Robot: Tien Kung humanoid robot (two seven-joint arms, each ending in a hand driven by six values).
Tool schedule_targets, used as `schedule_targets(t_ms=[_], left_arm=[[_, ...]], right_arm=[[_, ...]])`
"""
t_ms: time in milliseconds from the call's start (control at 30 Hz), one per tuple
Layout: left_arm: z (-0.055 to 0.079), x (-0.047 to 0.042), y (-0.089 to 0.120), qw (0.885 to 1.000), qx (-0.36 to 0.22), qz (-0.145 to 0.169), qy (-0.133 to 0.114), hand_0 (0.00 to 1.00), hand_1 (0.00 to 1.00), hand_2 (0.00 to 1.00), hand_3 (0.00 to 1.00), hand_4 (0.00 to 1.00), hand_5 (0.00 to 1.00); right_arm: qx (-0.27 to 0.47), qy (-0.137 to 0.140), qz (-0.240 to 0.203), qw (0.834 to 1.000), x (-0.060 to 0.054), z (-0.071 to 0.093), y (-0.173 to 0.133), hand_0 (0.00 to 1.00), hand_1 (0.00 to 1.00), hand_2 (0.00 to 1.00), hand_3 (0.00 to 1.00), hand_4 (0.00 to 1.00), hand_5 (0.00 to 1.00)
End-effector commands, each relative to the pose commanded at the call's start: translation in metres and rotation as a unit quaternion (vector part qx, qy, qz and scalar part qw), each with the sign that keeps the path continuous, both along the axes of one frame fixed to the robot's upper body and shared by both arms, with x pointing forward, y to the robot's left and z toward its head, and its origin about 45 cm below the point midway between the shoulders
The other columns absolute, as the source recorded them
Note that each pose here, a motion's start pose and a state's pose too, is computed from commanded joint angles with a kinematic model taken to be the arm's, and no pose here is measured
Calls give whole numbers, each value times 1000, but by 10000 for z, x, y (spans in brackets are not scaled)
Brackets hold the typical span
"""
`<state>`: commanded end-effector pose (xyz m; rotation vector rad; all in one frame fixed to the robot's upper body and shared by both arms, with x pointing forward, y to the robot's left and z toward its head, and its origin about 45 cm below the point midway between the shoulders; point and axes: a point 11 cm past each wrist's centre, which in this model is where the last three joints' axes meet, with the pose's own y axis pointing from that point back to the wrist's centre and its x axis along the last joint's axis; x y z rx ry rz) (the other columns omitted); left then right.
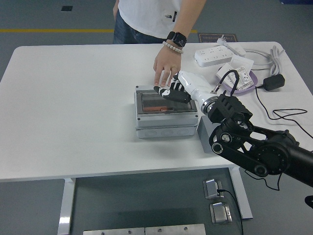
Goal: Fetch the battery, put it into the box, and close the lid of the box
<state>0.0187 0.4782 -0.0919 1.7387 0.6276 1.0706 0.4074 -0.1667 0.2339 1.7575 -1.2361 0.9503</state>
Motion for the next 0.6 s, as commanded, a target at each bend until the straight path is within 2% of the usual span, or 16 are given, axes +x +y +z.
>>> schedule_targets(t_ms=[400, 600], left_arm=[[-14, -17, -28, 1000, -2, 1, 2, 389, 601, 527, 481, 2, 2], [-24, -46, -47, 1000, -3, 3, 5, 390, 600, 527, 481, 2, 2]], right_arm=[[26, -43, -61, 997, 128, 300, -488, 299, 376, 387, 365, 839, 914], [87, -90, -99, 987, 169, 468, -856, 293, 371, 382, 378, 839, 920]])
